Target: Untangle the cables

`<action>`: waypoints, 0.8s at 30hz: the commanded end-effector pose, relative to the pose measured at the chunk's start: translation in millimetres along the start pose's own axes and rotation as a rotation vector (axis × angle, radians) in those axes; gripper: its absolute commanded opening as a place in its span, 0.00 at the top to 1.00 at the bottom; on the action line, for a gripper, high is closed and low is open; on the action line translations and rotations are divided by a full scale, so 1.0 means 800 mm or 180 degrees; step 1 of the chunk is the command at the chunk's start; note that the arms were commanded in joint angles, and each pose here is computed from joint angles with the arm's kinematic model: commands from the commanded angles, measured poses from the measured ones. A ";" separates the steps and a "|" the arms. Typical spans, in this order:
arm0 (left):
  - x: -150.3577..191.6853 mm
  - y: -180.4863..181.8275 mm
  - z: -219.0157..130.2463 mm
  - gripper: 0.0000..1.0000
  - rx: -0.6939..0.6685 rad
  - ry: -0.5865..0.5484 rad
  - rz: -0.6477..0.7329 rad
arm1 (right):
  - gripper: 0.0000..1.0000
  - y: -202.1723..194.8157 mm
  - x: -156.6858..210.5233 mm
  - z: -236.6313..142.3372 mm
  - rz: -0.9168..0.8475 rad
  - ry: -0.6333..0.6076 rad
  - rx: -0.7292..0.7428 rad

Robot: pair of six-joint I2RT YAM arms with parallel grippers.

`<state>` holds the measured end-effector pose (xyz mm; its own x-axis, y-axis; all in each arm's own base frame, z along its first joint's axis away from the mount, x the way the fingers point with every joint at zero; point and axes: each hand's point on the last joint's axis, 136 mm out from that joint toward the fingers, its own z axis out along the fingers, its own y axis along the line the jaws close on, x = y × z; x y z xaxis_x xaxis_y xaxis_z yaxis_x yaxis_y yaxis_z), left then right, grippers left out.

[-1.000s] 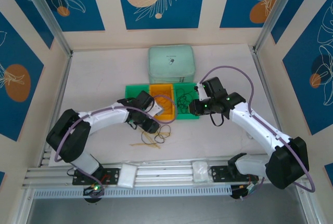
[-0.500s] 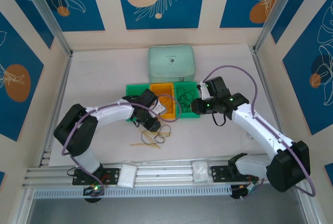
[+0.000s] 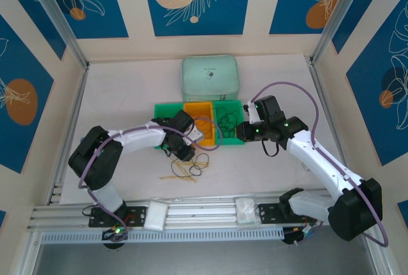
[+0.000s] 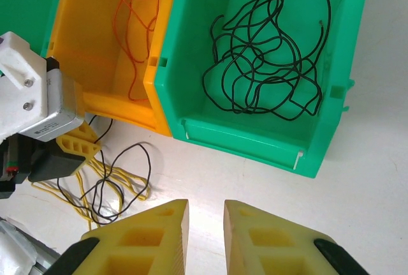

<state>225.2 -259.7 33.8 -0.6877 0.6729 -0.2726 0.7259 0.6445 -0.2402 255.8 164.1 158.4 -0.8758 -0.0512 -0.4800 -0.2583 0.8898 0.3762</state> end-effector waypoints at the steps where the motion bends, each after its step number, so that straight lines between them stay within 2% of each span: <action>1: -0.022 -0.019 -0.042 0.86 0.0065 -0.0232 0.0007 | 0.78 0.004 0.005 -0.004 -0.0037 -0.0001 -0.0086; 8: -0.062 -0.062 -0.135 0.82 0.0375 -0.0895 -0.0044 | 0.78 0.015 0.013 0.007 0.0051 0.0046 -0.0277; 14: -0.070 -0.086 -0.189 0.80 0.0539 -0.1184 -0.0053 | 0.78 0.024 0.026 0.018 0.0037 0.0131 -0.0354; 16: -0.060 -0.074 -0.191 0.75 0.0350 -0.1135 -0.0080 | 0.78 0.033 0.032 0.023 -0.0019 0.0195 -0.0444; 19: -0.040 -0.056 -0.180 0.74 0.0099 -0.0994 -0.0193 | 0.78 0.056 0.049 0.033 -0.0216 0.0376 -0.0585; 24: -0.025 -0.042 -0.169 0.70 0.0031 -0.1012 -0.0585 | 0.78 0.096 0.099 0.054 -0.1003 0.0765 -0.0549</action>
<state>217.6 -259.3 182.4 -0.7178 0.4447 -0.5358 0.6600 0.6796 -0.3202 203.3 233.8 122.7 -0.8619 -0.2968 -0.4112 -0.4698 0.7727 0.4269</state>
